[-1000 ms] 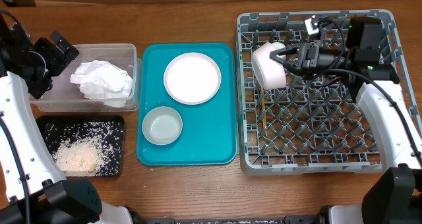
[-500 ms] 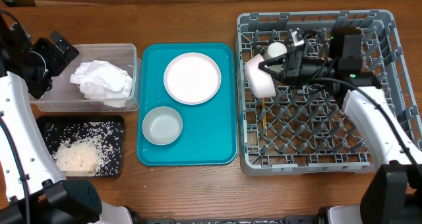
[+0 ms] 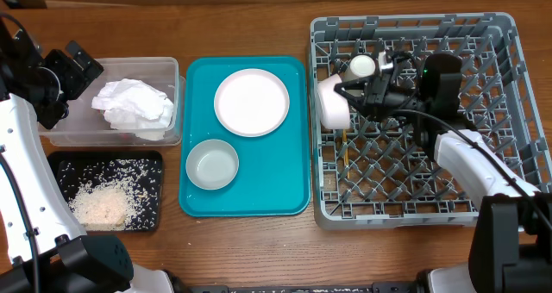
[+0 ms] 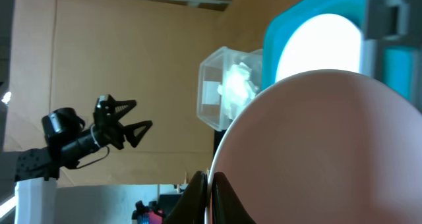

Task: Sort waste into correct bins and load items into the dishwasher
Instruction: 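Set the pink plate down in the rack and open the right gripper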

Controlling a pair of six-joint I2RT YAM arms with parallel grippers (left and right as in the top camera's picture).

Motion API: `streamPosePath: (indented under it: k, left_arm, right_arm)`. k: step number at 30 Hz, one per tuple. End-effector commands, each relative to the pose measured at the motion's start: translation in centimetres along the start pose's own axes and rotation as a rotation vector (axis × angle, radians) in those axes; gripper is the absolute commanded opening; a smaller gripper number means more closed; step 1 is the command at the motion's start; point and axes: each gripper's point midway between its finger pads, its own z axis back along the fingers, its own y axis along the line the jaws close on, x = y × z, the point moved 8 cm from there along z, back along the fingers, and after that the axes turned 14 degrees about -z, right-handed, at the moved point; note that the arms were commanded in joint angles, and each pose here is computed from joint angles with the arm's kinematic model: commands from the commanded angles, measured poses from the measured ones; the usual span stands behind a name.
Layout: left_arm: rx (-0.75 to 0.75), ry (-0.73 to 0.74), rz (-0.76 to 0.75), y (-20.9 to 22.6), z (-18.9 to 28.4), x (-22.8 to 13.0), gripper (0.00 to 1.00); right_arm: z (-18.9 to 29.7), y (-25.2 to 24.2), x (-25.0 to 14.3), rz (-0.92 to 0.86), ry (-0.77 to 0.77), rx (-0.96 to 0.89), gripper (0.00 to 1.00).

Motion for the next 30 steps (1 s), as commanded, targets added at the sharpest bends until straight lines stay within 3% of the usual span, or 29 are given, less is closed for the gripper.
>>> streamPosePath:
  k: [1,10,24,30]
  left_arm:
    - [-0.014,-0.025,0.002,-0.4,0.7,0.3,1.00]
    - [-0.013,-0.025,0.002,-0.4,0.7,0.3,1.00]
    - [-0.014,-0.025,0.002,-0.4,0.7,0.3,1.00]
    - [-0.014,-0.025,0.002,-0.4,0.7,0.3,1.00]
  right_arm:
    - [-0.7,0.8,-0.4,-0.081,0.018,0.033,0.04]
    - [-0.7,-1.3,-0.7,-0.147,-0.024,-0.008,0.04]
    - [3.3,-5.0,0.9,-0.095,-0.139,-0.092,0.05]
    - [4.3,-5.4,1.5,-0.015,-0.167,-0.110,0.14]
